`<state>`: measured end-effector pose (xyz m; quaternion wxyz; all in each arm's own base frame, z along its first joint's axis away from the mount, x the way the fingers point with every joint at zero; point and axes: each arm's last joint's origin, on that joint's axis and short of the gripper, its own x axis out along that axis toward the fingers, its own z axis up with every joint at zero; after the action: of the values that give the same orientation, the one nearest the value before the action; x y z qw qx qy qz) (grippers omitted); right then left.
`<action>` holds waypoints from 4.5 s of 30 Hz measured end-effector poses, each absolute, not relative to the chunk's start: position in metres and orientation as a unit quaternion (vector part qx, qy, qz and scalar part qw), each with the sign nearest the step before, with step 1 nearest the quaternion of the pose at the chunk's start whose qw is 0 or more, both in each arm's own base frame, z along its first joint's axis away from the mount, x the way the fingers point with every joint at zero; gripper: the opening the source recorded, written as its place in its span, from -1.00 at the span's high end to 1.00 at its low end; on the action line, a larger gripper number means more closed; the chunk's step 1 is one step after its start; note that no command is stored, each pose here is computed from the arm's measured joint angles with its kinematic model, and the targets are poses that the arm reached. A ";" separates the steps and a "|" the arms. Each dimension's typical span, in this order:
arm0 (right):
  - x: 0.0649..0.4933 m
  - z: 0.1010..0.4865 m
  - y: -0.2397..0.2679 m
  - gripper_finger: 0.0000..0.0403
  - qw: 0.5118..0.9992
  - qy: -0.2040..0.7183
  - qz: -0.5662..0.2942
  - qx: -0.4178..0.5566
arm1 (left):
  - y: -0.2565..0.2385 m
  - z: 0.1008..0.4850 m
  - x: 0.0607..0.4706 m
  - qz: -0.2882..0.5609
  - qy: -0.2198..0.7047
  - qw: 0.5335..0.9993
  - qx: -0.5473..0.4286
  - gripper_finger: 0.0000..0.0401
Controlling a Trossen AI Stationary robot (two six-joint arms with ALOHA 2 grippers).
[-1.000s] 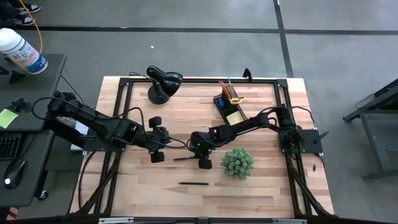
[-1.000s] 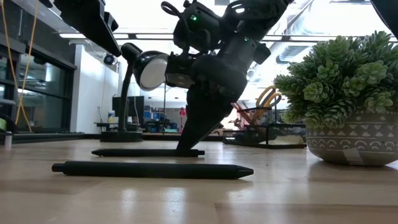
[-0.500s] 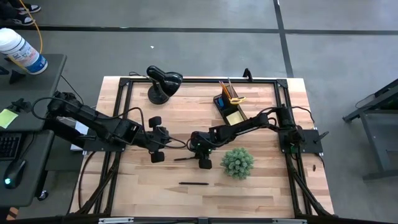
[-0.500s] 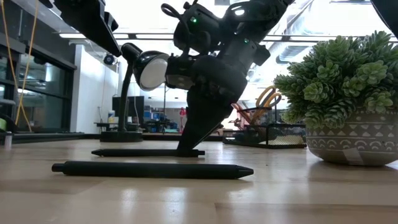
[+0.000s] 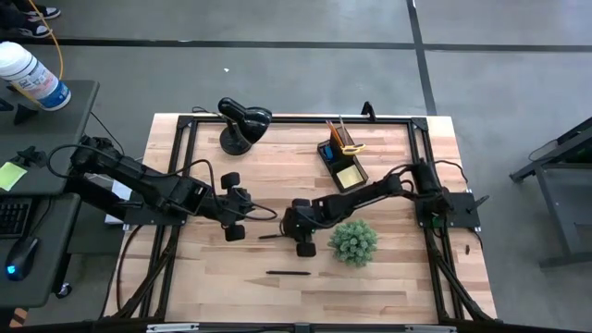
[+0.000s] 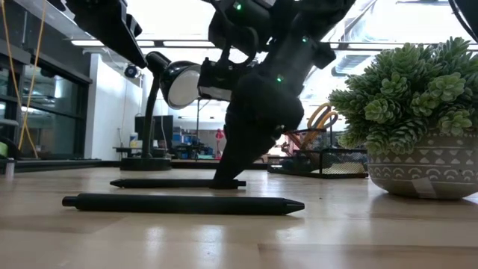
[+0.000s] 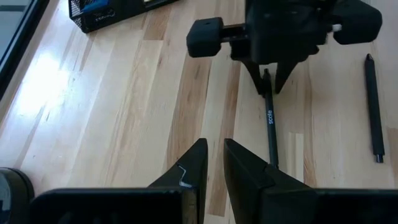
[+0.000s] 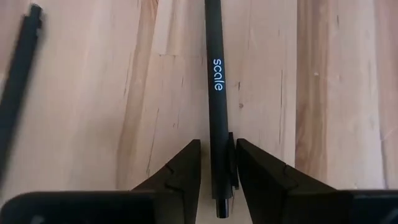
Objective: Pick and place office supplies into organizer
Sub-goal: Put the top black pen into the desk organizer
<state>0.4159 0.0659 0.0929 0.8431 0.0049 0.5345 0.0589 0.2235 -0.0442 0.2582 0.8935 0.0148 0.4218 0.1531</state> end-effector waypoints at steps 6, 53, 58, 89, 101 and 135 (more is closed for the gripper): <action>0.413 0.093 0.082 0.60 0.847 0.530 0.039 -0.023 | -0.044 0.258 0.223 0.157 0.420 0.893 0.017 0.79; 0.437 0.141 0.062 0.93 0.809 0.578 0.028 -0.100 | -0.039 0.255 0.216 0.198 0.447 0.870 0.064 0.79; 0.436 0.148 0.063 1.00 0.808 0.580 0.035 -0.096 | -0.039 0.254 0.214 0.201 0.451 0.867 0.068 0.79; 0.439 0.144 0.033 0.75 0.801 0.593 0.071 -0.034 | -0.037 0.254 0.212 0.229 0.447 0.862 0.066 0.79; 0.436 0.144 0.029 0.71 0.791 0.606 0.080 -0.020 | -0.037 0.254 0.213 0.229 0.447 0.862 0.066 0.79; 0.438 0.151 0.032 0.71 0.803 0.589 0.097 -0.009 | -0.037 0.254 0.212 0.242 0.441 0.861 0.066 0.79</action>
<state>0.4378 0.0316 0.1509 0.8026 -0.0088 0.5886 0.0969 0.2123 -0.0366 0.2544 0.8615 0.0661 0.4415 0.2421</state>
